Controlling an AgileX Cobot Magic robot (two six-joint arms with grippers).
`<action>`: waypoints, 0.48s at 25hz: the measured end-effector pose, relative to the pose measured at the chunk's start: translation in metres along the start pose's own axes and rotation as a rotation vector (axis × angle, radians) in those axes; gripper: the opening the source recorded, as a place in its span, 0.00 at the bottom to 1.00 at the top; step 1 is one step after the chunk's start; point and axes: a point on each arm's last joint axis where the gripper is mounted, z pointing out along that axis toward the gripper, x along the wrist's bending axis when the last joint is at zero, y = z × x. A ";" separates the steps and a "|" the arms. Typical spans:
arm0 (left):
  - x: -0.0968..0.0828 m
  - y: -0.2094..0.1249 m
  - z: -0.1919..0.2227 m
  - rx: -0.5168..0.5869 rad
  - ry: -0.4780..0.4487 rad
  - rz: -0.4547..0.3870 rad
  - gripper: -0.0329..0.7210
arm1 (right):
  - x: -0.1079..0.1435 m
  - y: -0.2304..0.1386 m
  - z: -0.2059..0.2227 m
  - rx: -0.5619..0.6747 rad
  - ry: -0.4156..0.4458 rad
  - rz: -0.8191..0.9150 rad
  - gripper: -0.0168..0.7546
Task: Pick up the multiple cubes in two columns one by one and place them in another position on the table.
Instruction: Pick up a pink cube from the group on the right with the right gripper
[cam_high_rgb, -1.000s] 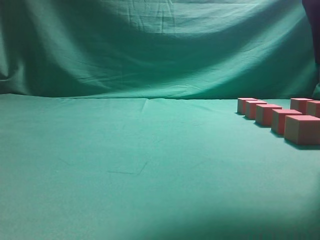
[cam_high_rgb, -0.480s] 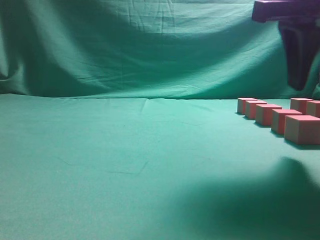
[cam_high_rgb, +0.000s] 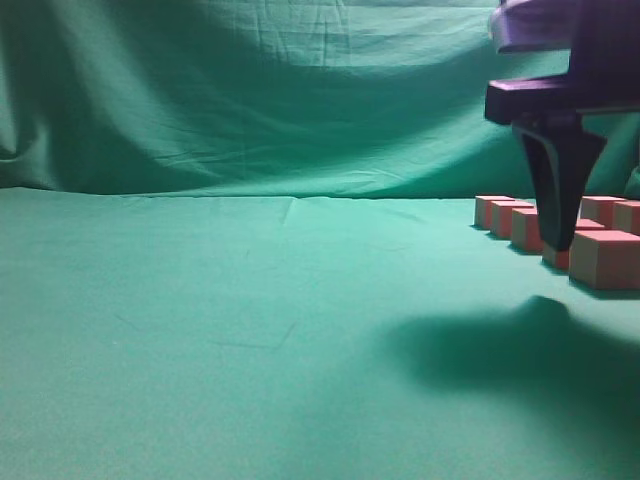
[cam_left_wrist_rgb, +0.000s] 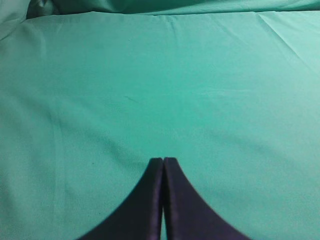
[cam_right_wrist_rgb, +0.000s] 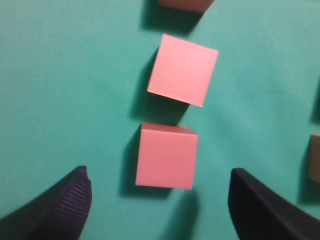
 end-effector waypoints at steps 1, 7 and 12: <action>0.000 0.000 0.000 0.000 0.000 0.000 0.04 | 0.001 0.000 0.003 0.006 -0.001 -0.002 0.70; 0.000 0.000 0.000 0.000 0.000 0.000 0.04 | 0.006 0.002 0.022 0.025 0.003 -0.012 0.70; 0.000 0.000 0.000 0.000 0.000 0.000 0.04 | 0.008 0.005 0.026 0.008 0.015 -0.014 0.70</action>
